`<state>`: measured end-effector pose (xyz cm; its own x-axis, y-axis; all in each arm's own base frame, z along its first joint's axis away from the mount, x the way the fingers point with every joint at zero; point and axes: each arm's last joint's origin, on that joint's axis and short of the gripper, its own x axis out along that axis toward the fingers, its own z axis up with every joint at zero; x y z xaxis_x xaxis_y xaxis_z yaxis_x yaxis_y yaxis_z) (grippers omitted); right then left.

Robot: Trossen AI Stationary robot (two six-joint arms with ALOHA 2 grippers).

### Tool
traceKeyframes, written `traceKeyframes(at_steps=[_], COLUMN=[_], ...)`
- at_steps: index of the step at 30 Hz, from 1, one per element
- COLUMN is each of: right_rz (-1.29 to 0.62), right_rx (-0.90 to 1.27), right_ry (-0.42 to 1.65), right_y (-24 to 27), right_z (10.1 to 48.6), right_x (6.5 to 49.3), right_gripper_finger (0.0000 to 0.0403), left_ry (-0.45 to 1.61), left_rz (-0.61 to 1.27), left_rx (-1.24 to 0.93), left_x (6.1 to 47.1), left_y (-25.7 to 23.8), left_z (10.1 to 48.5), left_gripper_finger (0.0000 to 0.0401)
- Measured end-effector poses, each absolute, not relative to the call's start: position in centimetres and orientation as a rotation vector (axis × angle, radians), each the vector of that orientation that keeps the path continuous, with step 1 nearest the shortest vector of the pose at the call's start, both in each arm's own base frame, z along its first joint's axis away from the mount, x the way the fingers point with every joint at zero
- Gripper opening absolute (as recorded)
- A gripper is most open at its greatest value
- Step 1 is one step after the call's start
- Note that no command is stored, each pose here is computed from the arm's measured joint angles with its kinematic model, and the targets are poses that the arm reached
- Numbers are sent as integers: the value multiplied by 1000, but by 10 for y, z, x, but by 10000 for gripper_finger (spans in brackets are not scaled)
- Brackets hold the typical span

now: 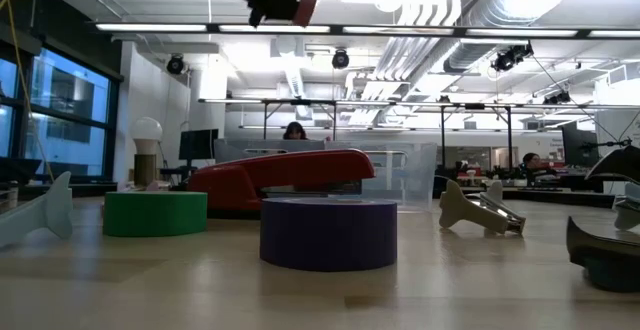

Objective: Pick and place Stapler, Stapler remover, tape
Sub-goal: Put the pink tape into the blue bin

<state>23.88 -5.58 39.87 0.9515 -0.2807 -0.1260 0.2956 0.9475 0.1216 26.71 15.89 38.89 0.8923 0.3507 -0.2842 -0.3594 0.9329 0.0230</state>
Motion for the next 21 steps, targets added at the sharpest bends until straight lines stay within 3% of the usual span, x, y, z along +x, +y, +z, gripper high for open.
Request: traceKeyframes(at_steps=[9,21], right_rz=[-347,-414], right_rx=[168,196], right_ry=[162,183], right_y=[-56,-57], right_z=[395,392], right_x=[232,231], right_gripper_finger=[181,181], left_ry=[521,730], left_rz=[516,503], left_rx=[-185,-275], left_x=[252,288], left_y=[217,252], left_z=[343,261], left_gripper_finger=[35,35])
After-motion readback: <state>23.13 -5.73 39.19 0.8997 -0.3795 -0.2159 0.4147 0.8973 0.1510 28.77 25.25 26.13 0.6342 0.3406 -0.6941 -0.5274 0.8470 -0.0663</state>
